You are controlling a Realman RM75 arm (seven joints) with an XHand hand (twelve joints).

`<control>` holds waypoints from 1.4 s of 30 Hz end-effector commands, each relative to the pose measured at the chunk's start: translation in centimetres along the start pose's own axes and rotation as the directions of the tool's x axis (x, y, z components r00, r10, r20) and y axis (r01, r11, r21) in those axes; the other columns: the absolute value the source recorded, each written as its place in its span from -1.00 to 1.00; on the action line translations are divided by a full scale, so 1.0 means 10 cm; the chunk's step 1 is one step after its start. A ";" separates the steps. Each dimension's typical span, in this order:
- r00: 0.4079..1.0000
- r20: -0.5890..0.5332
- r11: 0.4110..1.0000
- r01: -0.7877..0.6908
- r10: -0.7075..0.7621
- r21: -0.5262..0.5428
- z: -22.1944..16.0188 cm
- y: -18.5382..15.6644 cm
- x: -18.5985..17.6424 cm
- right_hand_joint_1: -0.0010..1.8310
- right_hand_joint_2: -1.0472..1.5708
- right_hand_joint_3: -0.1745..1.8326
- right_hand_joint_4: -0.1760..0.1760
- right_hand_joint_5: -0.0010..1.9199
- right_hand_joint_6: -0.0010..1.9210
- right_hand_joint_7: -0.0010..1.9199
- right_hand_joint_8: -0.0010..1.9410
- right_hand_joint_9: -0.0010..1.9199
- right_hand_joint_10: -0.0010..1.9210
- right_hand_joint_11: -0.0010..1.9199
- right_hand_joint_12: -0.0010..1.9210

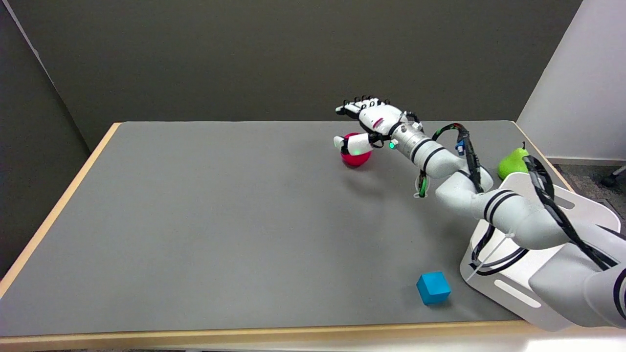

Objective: Pick up the red apple.

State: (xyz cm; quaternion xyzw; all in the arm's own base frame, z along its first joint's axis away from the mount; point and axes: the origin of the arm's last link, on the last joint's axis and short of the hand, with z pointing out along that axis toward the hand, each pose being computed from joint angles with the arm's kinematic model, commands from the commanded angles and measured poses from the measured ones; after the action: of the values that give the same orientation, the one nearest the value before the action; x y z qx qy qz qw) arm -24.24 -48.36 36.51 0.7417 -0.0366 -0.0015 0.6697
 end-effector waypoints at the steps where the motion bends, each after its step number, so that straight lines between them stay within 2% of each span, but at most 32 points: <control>1: 0.996 0.085 0.999 -0.034 0.034 0.002 0.05 -0.14 -0.32 -0.88 0.26 0.19 0.57 -0.88 -0.57 -0.87 -0.73 -0.95 -0.50 -1.00 0.00; 23: 0.994 0.090 0.998 -0.057 0.056 0.003 0.03 -0.15 -0.45 -0.85 0.28 0.20 0.57 -0.88 -0.57 -0.87 -0.73 -0.95 -0.49 -1.00 -0.01; 27: 0.995 0.084 0.998 -0.059 0.058 0.014 0.02 -0.18 -0.48 -0.78 0.29 0.20 0.55 -0.88 -0.57 -0.87 -0.73 -0.94 -0.48 -1.00 -0.01; 28: 0.995 0.083 0.998 -0.060 0.058 0.016 0.01 -0.18 -0.48 -0.72 0.30 0.21 0.54 -0.88 -0.56 -0.88 -0.72 -0.95 -0.47 -0.99 -0.03; 29: 0.995 0.082 0.998 -0.062 0.060 0.018 0.01 -0.19 -0.48 -0.54 0.31 0.24 0.52 -0.90 -0.52 -0.91 -0.68 -0.95 -0.44 -0.98 -0.08; 30: 0.995 0.080 0.998 -0.063 0.061 0.021 0.01 -0.19 -0.48 -0.52 0.31 0.25 0.51 -0.90 -0.52 -0.91 -0.68 -0.95 -0.44 -0.97 -0.08; 32: 0.995 0.076 0.998 -0.063 0.061 0.025 0.00 -0.20 -0.48 -0.70 0.31 0.21 0.52 -0.87 -0.57 -0.88 -0.74 -0.94 -0.47 -1.00 0.00; 37: 0.997 0.062 0.998 -0.056 0.054 0.040 0.00 -0.23 -0.46 -0.65 0.33 0.21 0.51 -0.85 -0.55 -0.86 -0.73 -0.90 -0.46 -0.98 0.00; 40: 0.998 0.048 0.997 -0.054 0.051 0.053 0.01 -0.25 -0.44 -0.54 0.36 0.20 0.49 -0.77 -0.43 -0.77 -0.68 -0.81 -0.40 -0.91 0.07; 41: 0.998 0.042 0.997 -0.054 0.052 0.058 0.01 -0.25 -0.43 -0.47 0.39 0.16 0.45 -0.72 -0.25 -0.68 -0.56 -0.72 -0.30 -0.85 0.17; 42: 0.998 0.038 0.997 -0.054 0.052 0.061 0.01 -0.26 -0.42 -0.39 0.43 0.09 0.38 -0.67 0.02 -0.54 -0.36 -0.60 -0.13 -0.75 0.32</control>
State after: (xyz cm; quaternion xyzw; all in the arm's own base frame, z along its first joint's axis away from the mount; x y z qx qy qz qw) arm -28.38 -48.13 34.48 0.7477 -0.0805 -0.0088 0.6591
